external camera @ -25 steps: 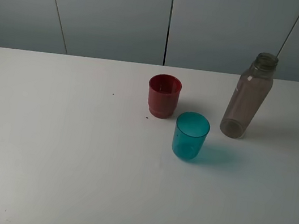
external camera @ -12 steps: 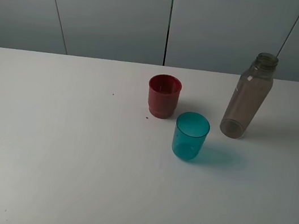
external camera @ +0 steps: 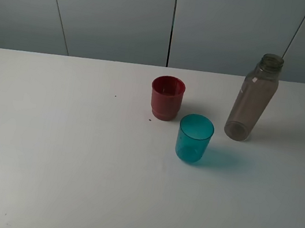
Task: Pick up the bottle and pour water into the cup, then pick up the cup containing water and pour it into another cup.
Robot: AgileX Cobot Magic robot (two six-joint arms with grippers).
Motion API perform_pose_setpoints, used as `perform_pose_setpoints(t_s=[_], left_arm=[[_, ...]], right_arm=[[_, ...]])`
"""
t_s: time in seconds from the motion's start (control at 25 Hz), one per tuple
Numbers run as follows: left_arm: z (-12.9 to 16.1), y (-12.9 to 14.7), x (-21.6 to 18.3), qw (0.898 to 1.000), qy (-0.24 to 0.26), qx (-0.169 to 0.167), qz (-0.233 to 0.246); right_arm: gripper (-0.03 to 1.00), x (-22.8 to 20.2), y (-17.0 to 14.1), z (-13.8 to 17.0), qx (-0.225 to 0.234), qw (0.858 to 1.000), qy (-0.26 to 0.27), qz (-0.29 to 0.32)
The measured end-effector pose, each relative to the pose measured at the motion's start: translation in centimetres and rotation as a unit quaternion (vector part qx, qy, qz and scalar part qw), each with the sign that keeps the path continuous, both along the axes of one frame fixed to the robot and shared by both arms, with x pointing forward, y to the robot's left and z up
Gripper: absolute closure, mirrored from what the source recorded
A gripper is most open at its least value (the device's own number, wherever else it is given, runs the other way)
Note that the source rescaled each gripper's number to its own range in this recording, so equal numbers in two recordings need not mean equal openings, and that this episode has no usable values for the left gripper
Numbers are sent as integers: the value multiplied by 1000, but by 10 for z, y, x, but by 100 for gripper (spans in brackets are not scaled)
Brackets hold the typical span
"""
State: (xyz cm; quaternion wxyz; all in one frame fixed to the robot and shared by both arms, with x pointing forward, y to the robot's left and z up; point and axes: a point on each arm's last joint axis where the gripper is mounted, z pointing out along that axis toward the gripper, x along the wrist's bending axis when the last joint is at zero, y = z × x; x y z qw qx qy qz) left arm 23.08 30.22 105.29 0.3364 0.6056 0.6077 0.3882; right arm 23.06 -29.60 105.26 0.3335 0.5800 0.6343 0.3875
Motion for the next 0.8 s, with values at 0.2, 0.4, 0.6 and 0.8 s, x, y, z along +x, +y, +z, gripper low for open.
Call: perform_pose_setpoints(t_s=[0.2, 0.4, 0.6, 0.8], left_arm=[[0, 0, 0, 1000, 0, 0, 0], [0, 0, 0, 1000, 0, 0, 0], [0, 0, 0, 1000, 0, 0, 0], [0, 0, 0, 1000, 0, 0, 0]], right_arm=[[-3, 0, 0, 0, 0, 1000, 0, 0], [-3, 0, 0, 0, 0, 1000, 0, 0], [-3, 0, 0, 0, 0, 1000, 0, 0], [-3, 0, 0, 0, 1, 1000, 0, -25]])
